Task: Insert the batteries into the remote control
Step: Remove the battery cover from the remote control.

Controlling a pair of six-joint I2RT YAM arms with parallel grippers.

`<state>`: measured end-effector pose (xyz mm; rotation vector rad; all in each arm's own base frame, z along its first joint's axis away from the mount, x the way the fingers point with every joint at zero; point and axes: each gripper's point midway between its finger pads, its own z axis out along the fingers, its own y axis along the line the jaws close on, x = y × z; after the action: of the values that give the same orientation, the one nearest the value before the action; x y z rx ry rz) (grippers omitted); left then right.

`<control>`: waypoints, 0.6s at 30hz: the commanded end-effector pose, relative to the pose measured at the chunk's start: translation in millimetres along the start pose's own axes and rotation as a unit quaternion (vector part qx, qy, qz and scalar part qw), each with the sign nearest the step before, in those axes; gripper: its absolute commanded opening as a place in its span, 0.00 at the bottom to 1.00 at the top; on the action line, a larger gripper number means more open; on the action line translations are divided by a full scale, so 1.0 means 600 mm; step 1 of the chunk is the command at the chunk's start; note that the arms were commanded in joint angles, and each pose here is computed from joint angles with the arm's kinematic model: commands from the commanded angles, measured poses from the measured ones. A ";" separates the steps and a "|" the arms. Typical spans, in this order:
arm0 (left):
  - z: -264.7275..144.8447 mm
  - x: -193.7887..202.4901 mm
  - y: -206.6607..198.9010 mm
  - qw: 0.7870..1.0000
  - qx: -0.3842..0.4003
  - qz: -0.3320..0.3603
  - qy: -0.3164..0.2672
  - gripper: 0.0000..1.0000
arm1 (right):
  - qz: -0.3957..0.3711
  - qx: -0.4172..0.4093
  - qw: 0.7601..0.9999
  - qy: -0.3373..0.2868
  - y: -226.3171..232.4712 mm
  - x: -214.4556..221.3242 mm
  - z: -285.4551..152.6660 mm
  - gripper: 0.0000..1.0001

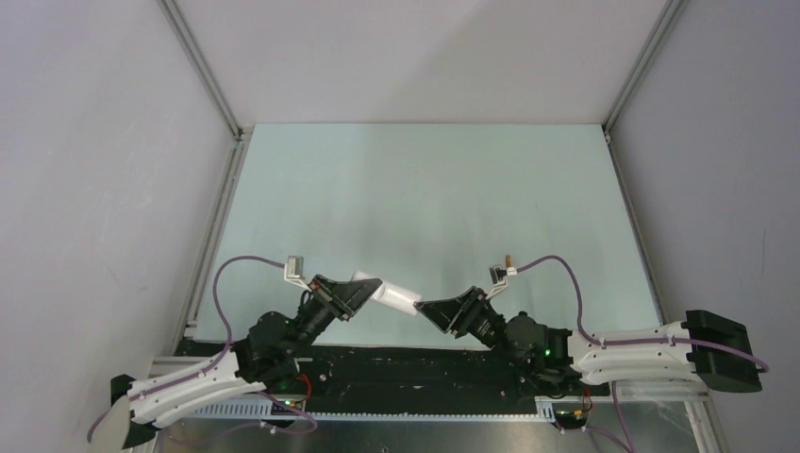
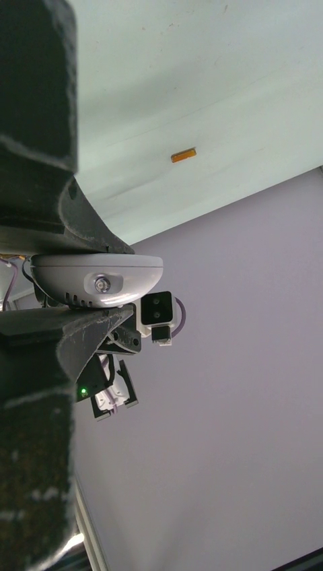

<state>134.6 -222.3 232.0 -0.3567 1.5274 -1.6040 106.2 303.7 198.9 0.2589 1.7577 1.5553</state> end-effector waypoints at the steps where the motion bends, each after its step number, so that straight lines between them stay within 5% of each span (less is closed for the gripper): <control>1: 0.001 -0.001 -0.024 1.000 0.024 -0.015 0.004 0.00 | 0.010 -0.025 0.999 -0.020 0.034 -0.020 0.007 0.58; 18: 0.003 0.002 -0.019 1.000 0.017 -0.011 0.006 0.00 | 0.005 -0.035 0.999 -0.022 0.044 -0.027 0.001 0.59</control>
<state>134.7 -224.3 230.2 -0.3574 1.5379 -1.6054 105.7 301.7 204.9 0.2414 1.7373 1.5631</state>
